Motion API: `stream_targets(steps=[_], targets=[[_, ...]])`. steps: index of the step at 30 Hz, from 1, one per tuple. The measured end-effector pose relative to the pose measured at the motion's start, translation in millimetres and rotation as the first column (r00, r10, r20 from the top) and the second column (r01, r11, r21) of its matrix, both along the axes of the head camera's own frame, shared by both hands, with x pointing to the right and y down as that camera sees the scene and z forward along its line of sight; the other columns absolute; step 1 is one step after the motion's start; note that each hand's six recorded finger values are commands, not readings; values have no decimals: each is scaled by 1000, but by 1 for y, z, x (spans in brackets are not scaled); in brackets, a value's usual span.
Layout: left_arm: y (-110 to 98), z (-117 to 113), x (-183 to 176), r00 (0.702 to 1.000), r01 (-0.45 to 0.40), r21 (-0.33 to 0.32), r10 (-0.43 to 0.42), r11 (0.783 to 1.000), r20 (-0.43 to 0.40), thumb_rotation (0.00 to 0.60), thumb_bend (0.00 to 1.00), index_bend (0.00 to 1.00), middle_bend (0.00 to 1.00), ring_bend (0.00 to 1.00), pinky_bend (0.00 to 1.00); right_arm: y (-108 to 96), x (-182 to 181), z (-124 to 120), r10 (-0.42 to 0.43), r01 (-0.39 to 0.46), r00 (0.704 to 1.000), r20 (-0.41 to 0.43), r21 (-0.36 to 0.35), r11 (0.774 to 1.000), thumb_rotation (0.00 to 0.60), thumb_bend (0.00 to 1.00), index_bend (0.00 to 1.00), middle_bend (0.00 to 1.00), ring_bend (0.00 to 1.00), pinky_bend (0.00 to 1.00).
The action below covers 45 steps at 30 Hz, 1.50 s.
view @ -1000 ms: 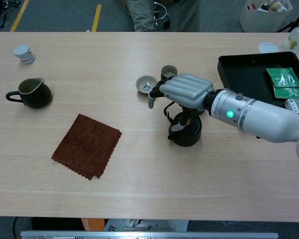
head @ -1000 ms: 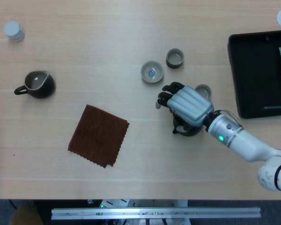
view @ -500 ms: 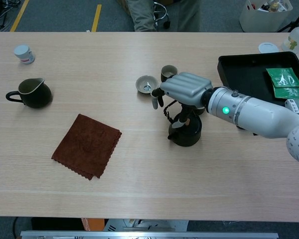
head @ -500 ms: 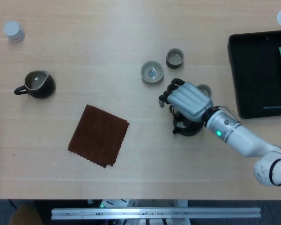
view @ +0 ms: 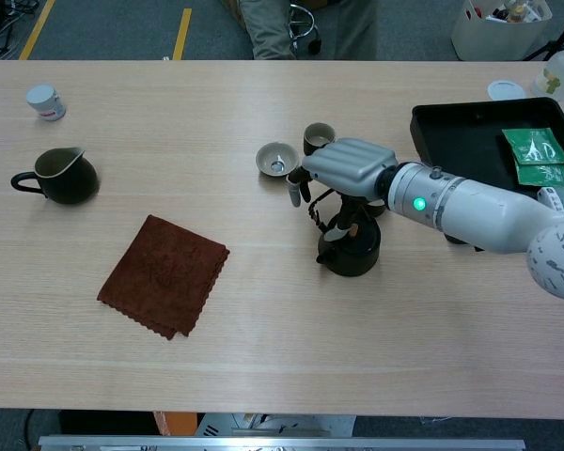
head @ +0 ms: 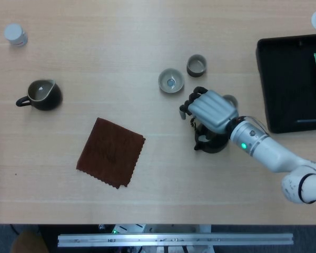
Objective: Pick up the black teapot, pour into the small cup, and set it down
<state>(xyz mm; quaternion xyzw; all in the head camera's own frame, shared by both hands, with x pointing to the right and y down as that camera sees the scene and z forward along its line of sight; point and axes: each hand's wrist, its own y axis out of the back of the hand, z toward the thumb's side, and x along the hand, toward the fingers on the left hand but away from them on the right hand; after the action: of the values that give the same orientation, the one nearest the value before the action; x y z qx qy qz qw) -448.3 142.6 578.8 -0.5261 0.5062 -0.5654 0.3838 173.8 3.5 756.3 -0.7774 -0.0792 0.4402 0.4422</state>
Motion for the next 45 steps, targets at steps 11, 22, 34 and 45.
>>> stream_targets(steps=[11,22,34,45], targets=[[-2,1,0,1000,-2,2,2,1000,3,600,389,145,205,176,186,0,7,-1,-1,1,1000,-29,-8,1000,600,0,480,527,355,173],[-2,1,0,1000,-1,3,1,1000,5,600,388,145,205,176,186,-1,8,-11,4,-4,1000,-22,-7,1000,600,0,493,547,377,173],[-3,2,0,1000,-7,6,7,1000,0,600,389,145,205,177,186,6,26,-19,-1,0,998,-70,-9,1000,600,0,493,552,383,173],[-4,3,0,1000,-9,6,9,1000,0,600,389,145,205,176,186,13,31,-29,17,-19,999,-44,-33,999,600,0,511,570,407,174]])
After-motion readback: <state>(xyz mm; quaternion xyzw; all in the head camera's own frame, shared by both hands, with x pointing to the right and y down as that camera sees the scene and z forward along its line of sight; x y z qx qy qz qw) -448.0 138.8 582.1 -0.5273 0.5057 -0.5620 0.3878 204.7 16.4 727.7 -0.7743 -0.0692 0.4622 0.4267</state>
